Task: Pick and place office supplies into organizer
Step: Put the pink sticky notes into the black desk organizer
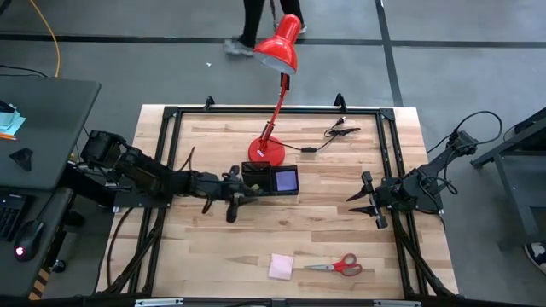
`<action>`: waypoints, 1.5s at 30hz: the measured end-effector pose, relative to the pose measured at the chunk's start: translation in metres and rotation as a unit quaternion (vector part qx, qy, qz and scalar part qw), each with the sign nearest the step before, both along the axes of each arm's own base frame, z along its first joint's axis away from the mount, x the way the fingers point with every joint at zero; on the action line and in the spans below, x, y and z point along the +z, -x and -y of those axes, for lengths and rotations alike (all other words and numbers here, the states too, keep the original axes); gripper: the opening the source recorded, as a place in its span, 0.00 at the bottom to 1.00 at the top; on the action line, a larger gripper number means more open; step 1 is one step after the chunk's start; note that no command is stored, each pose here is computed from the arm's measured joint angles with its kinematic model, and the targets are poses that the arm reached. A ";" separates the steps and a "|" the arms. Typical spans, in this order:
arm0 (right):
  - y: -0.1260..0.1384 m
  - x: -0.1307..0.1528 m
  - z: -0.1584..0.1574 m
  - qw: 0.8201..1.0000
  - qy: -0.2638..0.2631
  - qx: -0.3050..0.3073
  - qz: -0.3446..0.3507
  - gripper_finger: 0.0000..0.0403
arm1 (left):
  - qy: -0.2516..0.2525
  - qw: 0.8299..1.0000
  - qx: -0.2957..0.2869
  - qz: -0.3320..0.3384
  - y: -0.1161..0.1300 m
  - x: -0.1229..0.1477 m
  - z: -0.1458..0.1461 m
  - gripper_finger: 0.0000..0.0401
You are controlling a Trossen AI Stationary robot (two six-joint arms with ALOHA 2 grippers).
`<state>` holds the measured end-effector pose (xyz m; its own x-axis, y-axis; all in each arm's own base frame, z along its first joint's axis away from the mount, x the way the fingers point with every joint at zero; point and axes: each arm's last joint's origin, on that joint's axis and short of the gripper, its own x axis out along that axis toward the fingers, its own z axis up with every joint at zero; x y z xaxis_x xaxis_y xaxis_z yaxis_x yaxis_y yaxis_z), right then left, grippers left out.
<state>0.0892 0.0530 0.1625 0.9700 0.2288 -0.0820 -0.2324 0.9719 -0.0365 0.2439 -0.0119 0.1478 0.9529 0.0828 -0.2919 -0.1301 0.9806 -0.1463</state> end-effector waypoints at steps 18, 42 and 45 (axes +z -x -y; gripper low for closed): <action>0.000 0.000 0.000 1.000 0.000 0.000 0.000 0.33 | -0.016 0.985 -0.088 0.146 0.051 -0.008 0.018 0.25; 0.000 0.000 0.000 1.000 0.002 0.002 -0.002 0.33 | -0.045 0.990 -0.088 0.096 0.070 -0.023 0.026 0.18; 0.000 0.000 0.000 1.000 0.002 0.002 -0.003 0.33 | -0.058 0.991 -0.103 0.069 0.059 -0.022 0.030 0.21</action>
